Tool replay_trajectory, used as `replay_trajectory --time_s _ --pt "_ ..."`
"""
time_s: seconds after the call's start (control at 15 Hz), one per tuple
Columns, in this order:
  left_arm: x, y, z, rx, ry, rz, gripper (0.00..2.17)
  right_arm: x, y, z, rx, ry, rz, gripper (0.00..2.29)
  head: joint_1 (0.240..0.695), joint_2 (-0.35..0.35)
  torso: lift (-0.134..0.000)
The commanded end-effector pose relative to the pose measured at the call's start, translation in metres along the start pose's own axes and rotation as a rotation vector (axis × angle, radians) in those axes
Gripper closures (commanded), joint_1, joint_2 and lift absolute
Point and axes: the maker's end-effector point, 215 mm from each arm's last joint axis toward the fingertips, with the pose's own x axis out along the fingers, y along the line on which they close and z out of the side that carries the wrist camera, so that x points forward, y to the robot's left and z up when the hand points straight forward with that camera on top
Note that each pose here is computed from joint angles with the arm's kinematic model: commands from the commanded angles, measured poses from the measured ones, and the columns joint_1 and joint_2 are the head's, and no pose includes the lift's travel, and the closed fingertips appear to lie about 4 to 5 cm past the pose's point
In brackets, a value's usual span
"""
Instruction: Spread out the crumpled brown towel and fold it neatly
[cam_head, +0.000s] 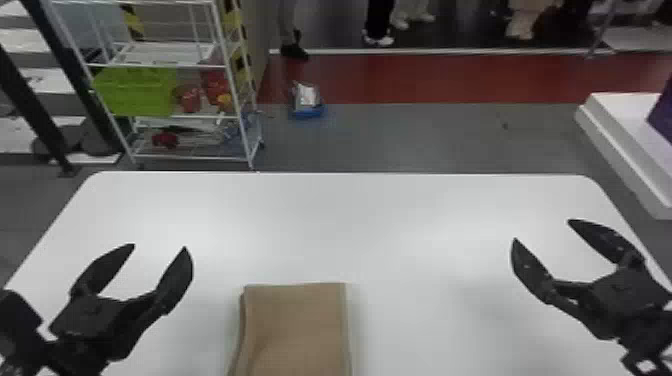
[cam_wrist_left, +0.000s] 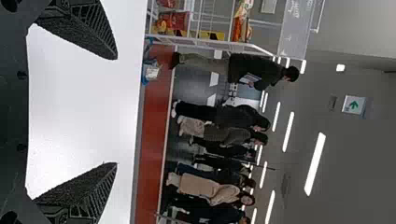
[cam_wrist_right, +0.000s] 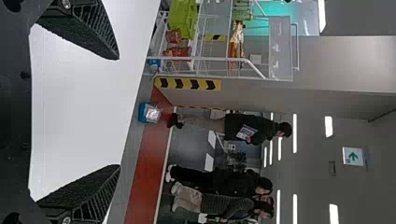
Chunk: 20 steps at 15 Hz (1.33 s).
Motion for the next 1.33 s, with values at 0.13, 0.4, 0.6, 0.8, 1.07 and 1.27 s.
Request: replay_trajectory --time_s 0.13,0.4,0.6,0.8,1.07,1.27 --pt "-0.005 0.006 0.015 0.022 -0.072 0.018 0.07 0.003 0.011 0.0 -0.014 -0.016 0.017 0.06 0.695 0.041 -0.122" --pt "-0.01 0.014 0.014 0.028 -0.07 0.033 0.07 0.009 0.026 -0.003 -0.011 -0.011 0.042 0.06 0.695 0.072 -0.122" --pt "-0.012 0.016 0.013 0.026 -0.074 0.037 0.07 0.013 0.033 -0.004 -0.016 -0.012 0.048 0.06 0.695 0.091 -0.122" --pt "-0.013 0.017 0.012 0.027 -0.081 0.038 0.08 0.013 0.033 -0.004 -0.016 -0.013 0.048 0.06 0.695 0.105 -0.122" --pt "-0.013 0.016 0.013 0.028 -0.082 0.036 0.08 0.014 0.034 -0.005 -0.015 -0.012 0.049 0.06 0.695 0.108 -0.122" --pt "-0.014 0.016 0.012 0.024 -0.081 0.034 0.08 0.014 0.036 -0.006 -0.013 -0.01 0.052 0.07 0.695 0.108 -0.122"
